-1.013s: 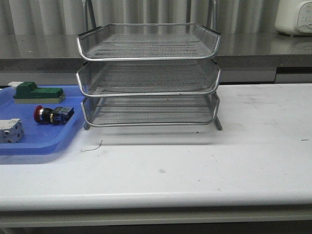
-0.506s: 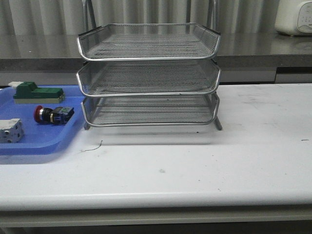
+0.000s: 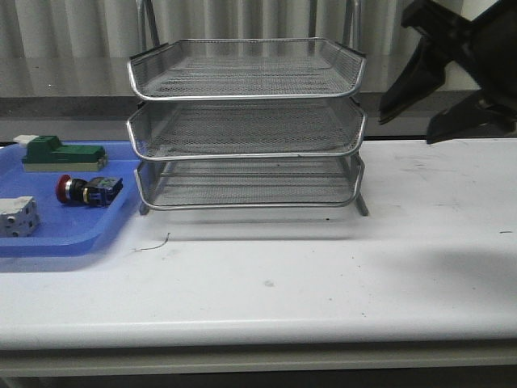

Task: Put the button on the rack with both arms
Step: 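Reach the right gripper to the middle rack tier's front edge, then pull the middle wire tier outward toward the robot with the right gripper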

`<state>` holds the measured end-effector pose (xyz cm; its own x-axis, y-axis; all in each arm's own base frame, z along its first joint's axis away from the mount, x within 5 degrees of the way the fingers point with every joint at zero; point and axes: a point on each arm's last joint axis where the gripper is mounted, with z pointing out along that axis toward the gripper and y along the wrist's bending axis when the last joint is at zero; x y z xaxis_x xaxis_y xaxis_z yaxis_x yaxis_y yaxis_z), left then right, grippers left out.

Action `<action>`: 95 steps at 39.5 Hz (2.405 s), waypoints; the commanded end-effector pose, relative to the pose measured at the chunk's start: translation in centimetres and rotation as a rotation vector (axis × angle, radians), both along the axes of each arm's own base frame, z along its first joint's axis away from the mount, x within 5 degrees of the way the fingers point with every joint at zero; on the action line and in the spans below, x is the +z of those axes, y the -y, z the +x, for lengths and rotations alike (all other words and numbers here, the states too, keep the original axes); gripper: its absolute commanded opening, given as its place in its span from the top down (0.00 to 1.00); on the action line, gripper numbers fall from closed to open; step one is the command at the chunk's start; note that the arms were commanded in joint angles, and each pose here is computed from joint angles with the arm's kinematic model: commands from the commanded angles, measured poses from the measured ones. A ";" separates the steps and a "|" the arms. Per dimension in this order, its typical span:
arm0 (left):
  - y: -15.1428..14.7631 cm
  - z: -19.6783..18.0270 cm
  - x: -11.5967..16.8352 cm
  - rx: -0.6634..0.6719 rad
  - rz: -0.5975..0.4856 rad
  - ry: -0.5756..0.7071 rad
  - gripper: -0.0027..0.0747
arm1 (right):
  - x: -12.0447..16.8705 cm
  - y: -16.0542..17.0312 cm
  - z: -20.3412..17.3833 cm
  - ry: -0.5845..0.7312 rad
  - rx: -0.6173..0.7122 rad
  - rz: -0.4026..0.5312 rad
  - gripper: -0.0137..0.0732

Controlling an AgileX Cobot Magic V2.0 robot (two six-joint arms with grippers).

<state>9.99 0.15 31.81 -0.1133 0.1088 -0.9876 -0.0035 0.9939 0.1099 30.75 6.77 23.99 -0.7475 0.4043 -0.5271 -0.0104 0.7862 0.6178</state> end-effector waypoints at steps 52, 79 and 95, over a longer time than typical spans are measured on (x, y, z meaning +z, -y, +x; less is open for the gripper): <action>0.0 0.1 1.8 -0.004 -0.008 0.101 0.09 | -2.1 -2.2 3.7 0.104 0.111 0.295 0.85; 0.0 0.1 1.8 -0.004 -0.008 0.101 0.09 | -4.7 -1.3 -6.4 0.052 0.177 0.192 0.84; 0.0 0.1 1.8 -0.004 -0.008 0.101 0.09 | -4.1 -0.7 -6.2 0.081 0.168 0.198 0.31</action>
